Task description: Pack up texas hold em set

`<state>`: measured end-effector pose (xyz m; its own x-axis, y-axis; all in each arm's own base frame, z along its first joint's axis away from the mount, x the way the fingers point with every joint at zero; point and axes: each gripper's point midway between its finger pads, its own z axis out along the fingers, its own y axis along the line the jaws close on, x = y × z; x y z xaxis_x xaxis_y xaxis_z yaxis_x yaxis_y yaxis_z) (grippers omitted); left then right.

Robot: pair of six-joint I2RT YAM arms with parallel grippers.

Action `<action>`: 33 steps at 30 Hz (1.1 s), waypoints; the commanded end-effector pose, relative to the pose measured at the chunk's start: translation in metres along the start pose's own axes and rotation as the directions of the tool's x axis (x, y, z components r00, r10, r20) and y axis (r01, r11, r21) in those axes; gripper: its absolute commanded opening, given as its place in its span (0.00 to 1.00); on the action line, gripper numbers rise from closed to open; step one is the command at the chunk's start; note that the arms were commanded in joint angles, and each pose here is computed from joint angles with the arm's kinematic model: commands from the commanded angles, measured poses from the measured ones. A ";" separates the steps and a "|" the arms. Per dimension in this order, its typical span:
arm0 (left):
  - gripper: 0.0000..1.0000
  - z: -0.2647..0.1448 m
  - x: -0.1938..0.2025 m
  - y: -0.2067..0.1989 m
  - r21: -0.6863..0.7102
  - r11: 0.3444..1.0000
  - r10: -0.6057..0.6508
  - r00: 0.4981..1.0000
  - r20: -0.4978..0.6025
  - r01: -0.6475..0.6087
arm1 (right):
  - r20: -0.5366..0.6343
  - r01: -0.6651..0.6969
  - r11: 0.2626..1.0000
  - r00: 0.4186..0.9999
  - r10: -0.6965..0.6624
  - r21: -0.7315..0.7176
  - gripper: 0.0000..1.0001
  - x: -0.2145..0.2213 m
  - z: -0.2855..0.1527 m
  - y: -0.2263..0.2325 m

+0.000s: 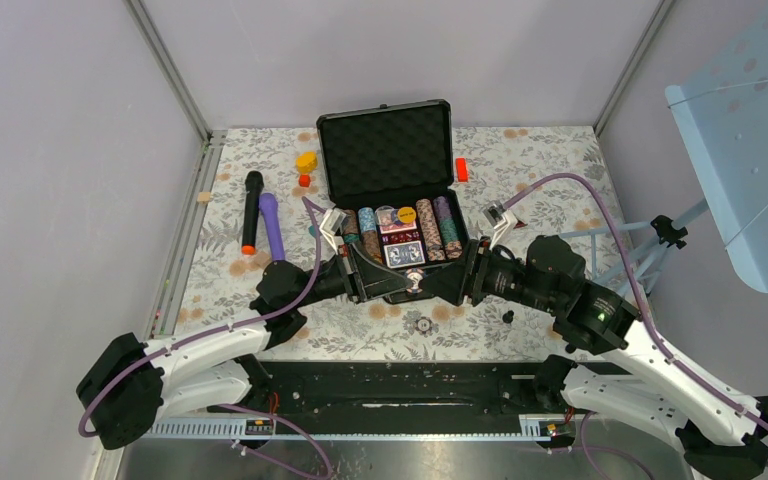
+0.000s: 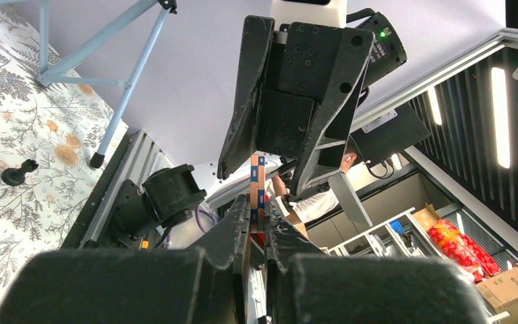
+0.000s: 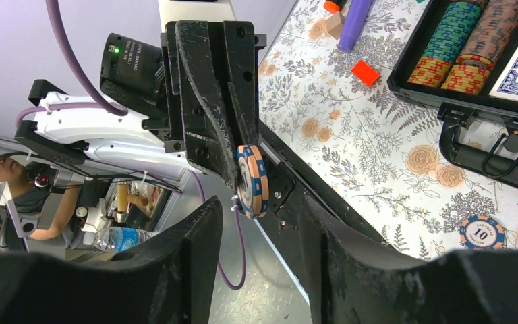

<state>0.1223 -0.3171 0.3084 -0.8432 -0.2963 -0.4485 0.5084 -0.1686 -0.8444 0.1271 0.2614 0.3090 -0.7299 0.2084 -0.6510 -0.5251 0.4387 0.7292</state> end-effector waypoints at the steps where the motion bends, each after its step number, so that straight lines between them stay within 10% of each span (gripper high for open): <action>1: 0.00 0.004 -0.006 -0.036 0.127 0.990 0.060 0.998 0.003 -0.060 | 0.029 0.000 0.999 1.000 0.002 -0.051 0.50 -0.008 0.000 0.010; 26: 0.00 0.006 -0.001 -0.035 0.137 0.990 0.045 0.999 -0.005 -0.044 | -0.001 -0.043 0.993 0.999 0.043 -0.113 0.05 -0.003 0.005 0.019; 33: 0.34 0.007 -0.002 -0.030 0.122 0.992 0.041 0.999 -0.002 -0.040 | 0.022 -0.012 0.994 1.000 0.015 -0.106 0.00 -0.006 0.002 0.018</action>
<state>0.1133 -0.3199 0.3144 -0.8510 -0.2750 -0.4474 0.5084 -0.2180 -0.8331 0.1225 0.2709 0.3173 -0.7590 0.2239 -0.6114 -0.5193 0.3585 0.7758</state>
